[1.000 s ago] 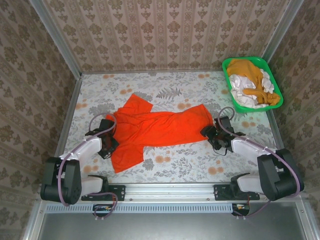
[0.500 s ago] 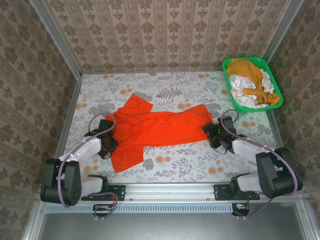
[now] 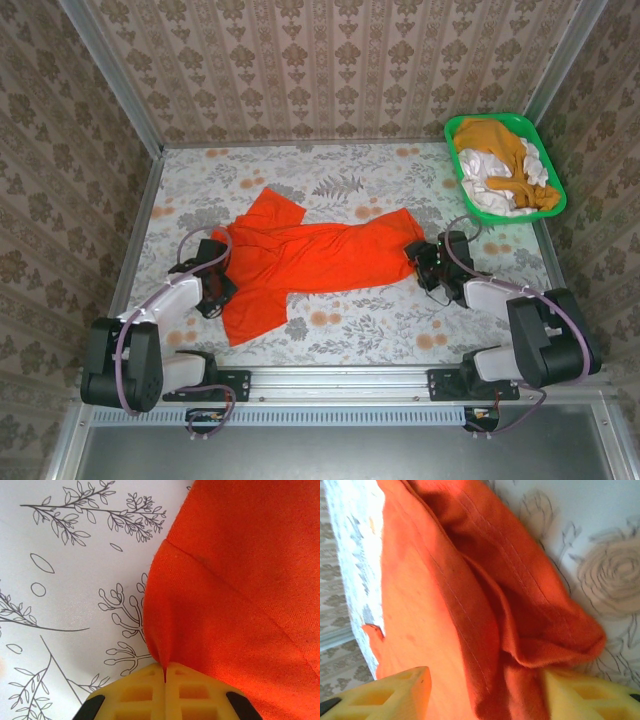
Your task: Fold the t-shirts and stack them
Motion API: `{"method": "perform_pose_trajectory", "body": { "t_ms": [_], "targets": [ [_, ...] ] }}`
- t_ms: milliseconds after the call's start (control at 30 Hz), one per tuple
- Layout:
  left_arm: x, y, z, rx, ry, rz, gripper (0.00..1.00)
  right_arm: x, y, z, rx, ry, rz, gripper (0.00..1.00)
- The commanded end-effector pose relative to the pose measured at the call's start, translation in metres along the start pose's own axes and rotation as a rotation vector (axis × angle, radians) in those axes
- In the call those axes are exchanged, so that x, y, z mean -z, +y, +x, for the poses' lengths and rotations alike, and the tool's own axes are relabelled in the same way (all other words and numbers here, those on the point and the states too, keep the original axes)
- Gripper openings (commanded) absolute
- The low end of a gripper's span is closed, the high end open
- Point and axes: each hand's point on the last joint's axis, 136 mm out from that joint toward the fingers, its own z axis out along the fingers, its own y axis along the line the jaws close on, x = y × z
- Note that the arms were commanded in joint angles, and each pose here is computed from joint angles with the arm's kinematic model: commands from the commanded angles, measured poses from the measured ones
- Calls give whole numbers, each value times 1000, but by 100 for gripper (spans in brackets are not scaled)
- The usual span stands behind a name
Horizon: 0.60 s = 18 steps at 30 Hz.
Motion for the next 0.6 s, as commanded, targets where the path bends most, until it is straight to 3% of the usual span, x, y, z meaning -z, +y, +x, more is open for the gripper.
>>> {"method": "perform_pose_trajectory", "body": {
  "t_ms": [0, 167, 367, 567],
  "targets": [
    [-4, -18, -8, 5, -30, 88, 0, 8, 14, -19, 0, -71, -76, 52],
    [-4, -15, -7, 7, -31, 84, 0, 29, 21, -46, -16, -138, -143, 27],
    [-2, -17, -10, 6, -37, 89, 0, 51, -1, -51, 23, -191, -37, 29],
    [-2, -18, -10, 4, -36, 93, 0, 46, -29, -14, -54, -26, 6, 31]
  ]
}}
